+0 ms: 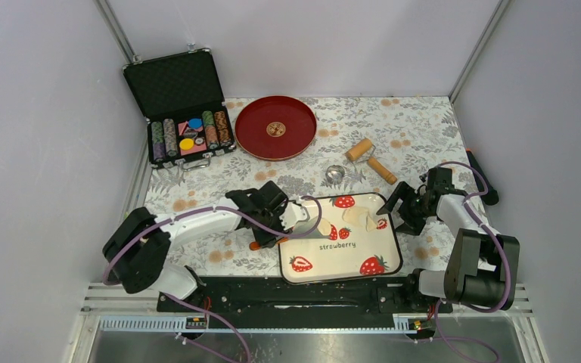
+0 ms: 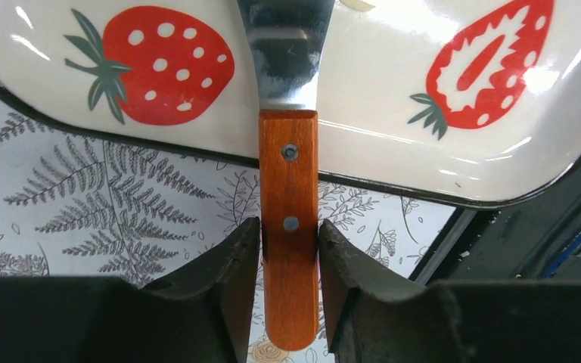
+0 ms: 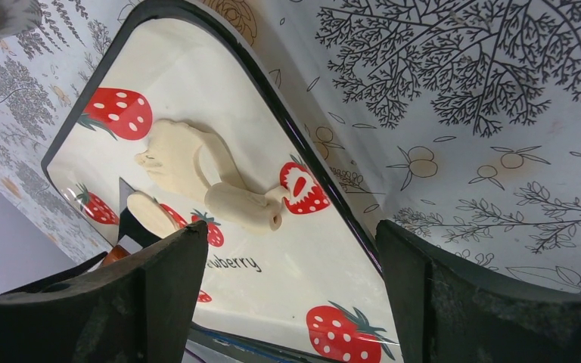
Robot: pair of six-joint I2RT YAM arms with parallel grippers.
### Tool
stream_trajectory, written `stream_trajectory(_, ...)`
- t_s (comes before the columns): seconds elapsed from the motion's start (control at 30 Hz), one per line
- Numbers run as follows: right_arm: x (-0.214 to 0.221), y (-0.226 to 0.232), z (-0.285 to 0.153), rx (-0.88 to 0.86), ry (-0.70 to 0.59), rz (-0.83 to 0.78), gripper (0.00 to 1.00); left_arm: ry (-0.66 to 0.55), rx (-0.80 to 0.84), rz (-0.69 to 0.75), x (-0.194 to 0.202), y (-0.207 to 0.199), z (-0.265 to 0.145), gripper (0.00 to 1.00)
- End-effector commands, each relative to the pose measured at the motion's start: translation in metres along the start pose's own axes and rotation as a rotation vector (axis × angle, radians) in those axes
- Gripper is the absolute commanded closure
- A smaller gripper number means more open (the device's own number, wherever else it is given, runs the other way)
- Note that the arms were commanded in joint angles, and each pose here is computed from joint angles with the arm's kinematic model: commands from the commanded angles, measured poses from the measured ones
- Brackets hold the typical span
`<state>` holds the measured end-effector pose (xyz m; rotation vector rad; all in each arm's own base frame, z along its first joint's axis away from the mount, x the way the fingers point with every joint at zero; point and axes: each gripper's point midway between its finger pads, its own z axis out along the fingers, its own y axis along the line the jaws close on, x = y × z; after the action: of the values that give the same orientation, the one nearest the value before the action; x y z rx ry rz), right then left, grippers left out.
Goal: Roll out the dumpling wrappers from the dough
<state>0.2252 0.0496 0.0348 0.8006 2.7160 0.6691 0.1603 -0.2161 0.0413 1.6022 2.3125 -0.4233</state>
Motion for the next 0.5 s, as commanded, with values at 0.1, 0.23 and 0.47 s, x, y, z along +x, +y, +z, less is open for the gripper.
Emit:
stream_trajectory(0.1, 0.006, 0.005, -0.001, -0.032, 0.026, -0.006, 0.11, -0.014, 0.002, 0.042, -0.016, 0.006, 0.002, 0.34)
stream_trajectory(0.23, 0.007, 0.005, 0.0, -0.032, 0.035, -0.002, 0.11, -0.007, -0.008, 0.042, -0.014, 0.008, 0.004, 0.21)
stream_trajectory(0.47, 0.007, 0.006, 0.0, -0.035, 0.036, -0.003, 0.11, 0.027, 0.027, 0.044, -0.005, 0.001, 0.013, 0.56)
